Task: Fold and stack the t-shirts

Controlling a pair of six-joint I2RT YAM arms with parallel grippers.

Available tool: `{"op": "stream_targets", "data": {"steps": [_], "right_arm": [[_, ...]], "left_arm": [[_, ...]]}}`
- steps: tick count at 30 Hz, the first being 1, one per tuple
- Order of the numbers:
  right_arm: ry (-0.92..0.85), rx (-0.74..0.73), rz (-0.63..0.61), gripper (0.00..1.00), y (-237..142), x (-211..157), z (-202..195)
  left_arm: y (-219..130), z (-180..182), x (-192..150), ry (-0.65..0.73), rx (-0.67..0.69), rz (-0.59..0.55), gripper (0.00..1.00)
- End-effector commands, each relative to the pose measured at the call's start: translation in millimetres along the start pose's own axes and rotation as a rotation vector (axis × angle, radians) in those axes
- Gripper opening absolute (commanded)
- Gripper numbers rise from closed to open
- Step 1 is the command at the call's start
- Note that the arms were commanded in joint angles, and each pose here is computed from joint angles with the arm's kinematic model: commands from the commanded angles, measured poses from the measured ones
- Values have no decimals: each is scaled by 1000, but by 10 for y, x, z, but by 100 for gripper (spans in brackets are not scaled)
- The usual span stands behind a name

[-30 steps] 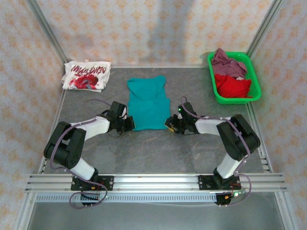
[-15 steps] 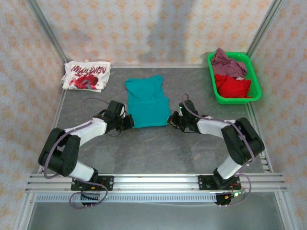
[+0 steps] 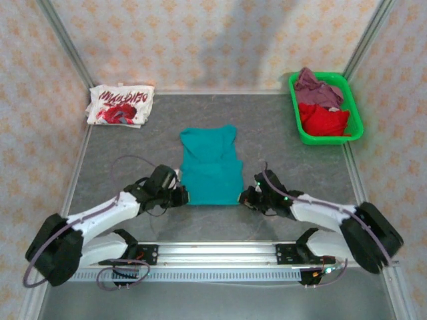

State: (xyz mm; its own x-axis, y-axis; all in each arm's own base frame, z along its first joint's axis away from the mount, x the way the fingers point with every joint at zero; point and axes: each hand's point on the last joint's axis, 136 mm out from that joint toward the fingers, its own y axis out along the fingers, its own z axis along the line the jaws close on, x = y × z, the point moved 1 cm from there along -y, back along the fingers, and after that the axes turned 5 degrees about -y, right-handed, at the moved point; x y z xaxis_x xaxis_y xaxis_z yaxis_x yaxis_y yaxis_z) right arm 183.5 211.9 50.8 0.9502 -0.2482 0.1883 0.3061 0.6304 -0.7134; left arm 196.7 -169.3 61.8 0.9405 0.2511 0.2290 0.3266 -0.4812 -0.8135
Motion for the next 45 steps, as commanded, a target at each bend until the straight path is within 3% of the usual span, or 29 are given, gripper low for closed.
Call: {"op": "stream_targets", "data": {"steps": [1, 7, 13, 19, 35, 45], "right_arm": [[15, -27, -86, 0, -208, 49, 14], [-147, -29, -248, 0, -634, 511, 548], [-209, -45, -314, 0, -598, 1036, 948], [-183, -56, -346, 0, -567, 1458, 1142], [-126, -74, -344, 0, -391, 2017, 1119], [-117, -108, -360, 0, -192, 2378, 1070]], "left_arm": [[-166, 197, -132, -70, 82, -6, 0], [-659, -125, 346, 4, 65, -192, 0], [-747, -246, 926, -83, 36, -240, 0], [-946, -517, 1393, -18, 48, -283, 0], [-871, -563, 2040, 12, 92, -307, 0], [-528, -406, 2440, -27, 110, -289, 0]]}}
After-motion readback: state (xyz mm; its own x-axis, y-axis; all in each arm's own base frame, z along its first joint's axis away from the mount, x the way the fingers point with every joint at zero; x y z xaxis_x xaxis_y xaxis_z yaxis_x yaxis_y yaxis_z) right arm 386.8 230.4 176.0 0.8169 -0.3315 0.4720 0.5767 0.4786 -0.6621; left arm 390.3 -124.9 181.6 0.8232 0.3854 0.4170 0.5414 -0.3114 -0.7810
